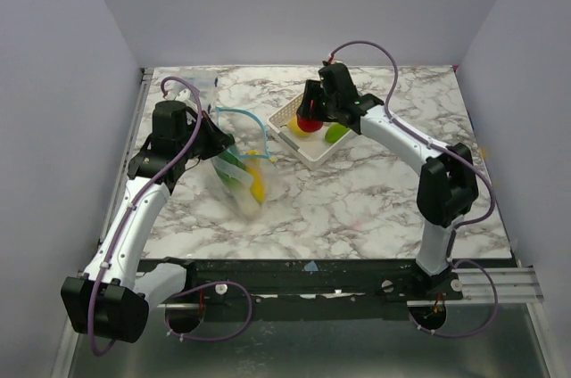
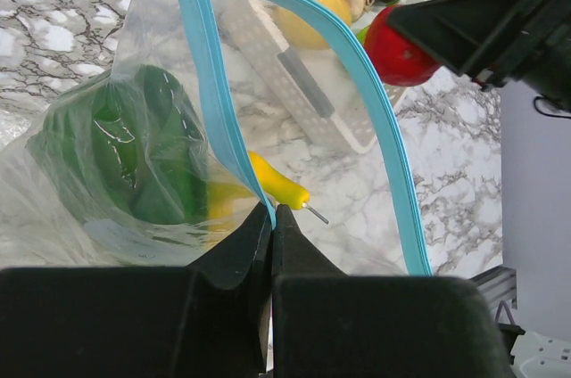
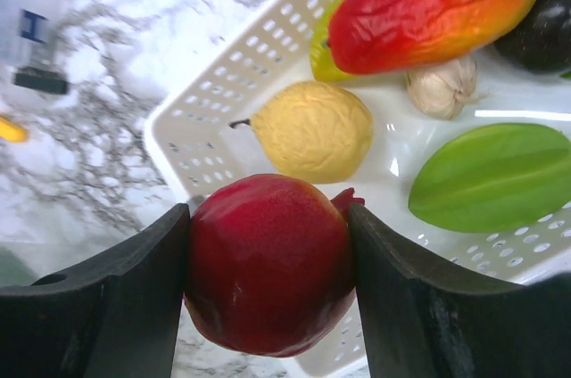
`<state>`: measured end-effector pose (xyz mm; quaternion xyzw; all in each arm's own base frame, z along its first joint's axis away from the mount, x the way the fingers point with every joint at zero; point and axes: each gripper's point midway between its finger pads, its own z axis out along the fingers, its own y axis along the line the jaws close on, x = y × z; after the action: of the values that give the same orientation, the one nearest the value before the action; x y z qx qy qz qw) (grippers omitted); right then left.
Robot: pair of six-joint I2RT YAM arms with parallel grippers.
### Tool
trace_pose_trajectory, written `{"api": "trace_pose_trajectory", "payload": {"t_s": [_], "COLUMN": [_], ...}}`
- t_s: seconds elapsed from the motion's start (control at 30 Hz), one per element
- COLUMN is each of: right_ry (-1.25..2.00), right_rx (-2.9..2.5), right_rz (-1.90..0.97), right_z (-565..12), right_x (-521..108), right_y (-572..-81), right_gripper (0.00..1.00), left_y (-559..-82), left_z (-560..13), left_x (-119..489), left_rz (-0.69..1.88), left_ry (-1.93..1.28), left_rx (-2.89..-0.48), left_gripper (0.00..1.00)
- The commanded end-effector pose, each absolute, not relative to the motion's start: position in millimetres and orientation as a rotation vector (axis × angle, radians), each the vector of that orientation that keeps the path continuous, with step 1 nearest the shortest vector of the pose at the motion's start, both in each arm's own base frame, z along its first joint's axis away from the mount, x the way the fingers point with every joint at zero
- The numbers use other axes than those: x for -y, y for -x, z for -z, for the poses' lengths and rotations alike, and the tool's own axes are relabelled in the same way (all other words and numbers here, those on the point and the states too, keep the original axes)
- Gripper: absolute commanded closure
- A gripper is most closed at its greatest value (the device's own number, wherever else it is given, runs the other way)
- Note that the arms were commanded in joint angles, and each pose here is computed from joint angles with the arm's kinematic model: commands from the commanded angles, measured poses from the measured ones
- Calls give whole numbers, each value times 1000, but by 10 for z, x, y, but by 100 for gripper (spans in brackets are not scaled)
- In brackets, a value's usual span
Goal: Place the food in the zip-top bag and seal the zipper
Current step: Place the fake fruit in the zipper food storage bag.
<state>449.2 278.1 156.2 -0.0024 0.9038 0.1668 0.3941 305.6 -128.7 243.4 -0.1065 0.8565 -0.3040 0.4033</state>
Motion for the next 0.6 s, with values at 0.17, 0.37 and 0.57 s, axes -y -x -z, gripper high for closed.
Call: {"api": "trace_pose_trajectory", "payload": {"t_s": [0.17, 0.37, 0.57], "right_ry": [138, 338, 446], "right_rx": [-1985, -1813, -1783], "right_rz": [-766, -1057, -1183], "right_z": [-2917, -3544, -3620], "right_x": [-3191, -3757, -4227], "right_y": [-4183, -3681, -3368], "right_gripper": [99, 99, 99], "left_y": [-3070, -3056, -3035], "left_z": [-2460, -2498, -2585], "left_x": [1333, 1342, 1313], "left_rz": [814, 826, 811], "left_ry": [243, 229, 223], "left_rx": [-2146, -2139, -2112], "left_gripper": [100, 100, 100]}}
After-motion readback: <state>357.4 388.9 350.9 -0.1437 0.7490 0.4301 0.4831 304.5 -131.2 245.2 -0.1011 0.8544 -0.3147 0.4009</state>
